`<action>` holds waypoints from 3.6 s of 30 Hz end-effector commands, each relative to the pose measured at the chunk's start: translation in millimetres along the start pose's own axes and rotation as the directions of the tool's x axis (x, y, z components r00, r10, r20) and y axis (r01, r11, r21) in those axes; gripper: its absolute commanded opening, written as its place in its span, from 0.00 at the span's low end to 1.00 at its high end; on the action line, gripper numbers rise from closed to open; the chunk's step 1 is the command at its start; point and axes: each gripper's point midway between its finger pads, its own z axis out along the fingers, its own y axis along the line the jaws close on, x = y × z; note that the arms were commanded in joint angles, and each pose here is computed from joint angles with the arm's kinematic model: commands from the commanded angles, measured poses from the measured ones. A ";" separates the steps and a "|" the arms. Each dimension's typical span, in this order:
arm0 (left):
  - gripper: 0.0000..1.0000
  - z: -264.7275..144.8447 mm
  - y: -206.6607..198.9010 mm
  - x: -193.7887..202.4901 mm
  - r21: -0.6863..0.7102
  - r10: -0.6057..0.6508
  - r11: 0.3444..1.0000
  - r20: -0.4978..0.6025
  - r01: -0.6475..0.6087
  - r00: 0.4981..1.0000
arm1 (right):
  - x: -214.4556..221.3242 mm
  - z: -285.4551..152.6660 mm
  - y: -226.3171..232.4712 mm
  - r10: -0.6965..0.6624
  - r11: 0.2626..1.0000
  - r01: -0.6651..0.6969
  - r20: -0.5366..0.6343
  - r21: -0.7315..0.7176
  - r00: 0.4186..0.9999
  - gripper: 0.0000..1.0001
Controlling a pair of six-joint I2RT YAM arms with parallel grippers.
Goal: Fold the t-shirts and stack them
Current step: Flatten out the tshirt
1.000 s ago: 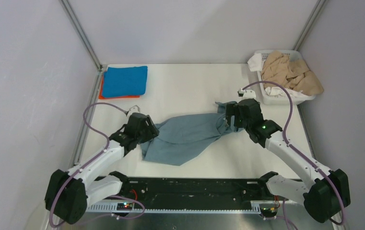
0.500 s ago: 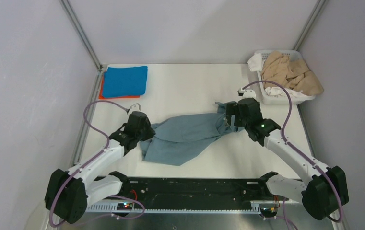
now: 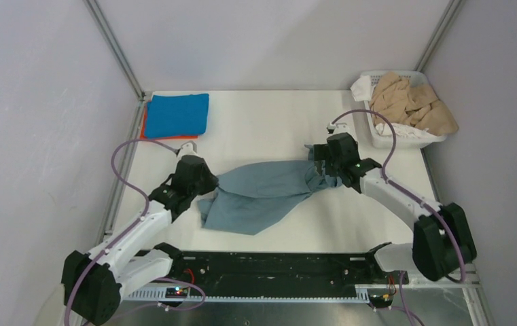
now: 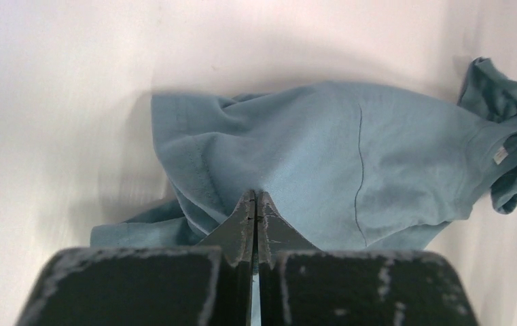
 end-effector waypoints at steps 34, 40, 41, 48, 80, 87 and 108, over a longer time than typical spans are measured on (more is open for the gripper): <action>0.00 -378.0 -84.1 -221.2 0.560 -0.360 0.799 0.737 -0.220 0.572 | -188.7 -405.1 -21.0 0.387 0.864 0.098 0.777 -0.493 0.496 0.00; 0.00 -443.0 -100.6 -227.7 0.611 -0.385 0.711 0.753 -0.349 0.533 | -185.6 -490.9 -6.7 0.424 0.769 0.287 0.792 -0.571 0.440 0.00; 0.00 -446.1 -101.9 -230.1 0.607 -0.384 0.711 0.757 -0.353 0.529 | -186.3 -493.6 -3.7 0.425 0.760 0.298 0.788 -0.578 0.446 0.00; 0.00 -429.1 -116.3 -282.9 0.506 -0.338 0.816 0.810 -0.279 0.479 | -222.4 -474.8 -12.5 0.408 0.823 0.198 0.798 -0.532 0.444 0.00; 0.86 206.9 -97.7 -230.0 -0.150 0.172 0.979 0.229 -0.140 0.958 | -163.7 121.6 -53.4 0.394 0.919 -0.387 0.246 -0.078 0.886 0.26; 1.00 142.6 -139.1 -236.2 0.048 0.114 0.991 0.225 -0.128 0.968 | -175.4 85.6 -79.4 0.315 0.921 -0.360 0.258 0.150 0.913 0.98; 1.00 30.9 -37.0 108.4 -0.004 0.129 0.991 -0.271 -0.135 0.954 | -28.4 114.4 65.9 0.247 0.919 -0.315 -0.275 -0.236 0.929 0.93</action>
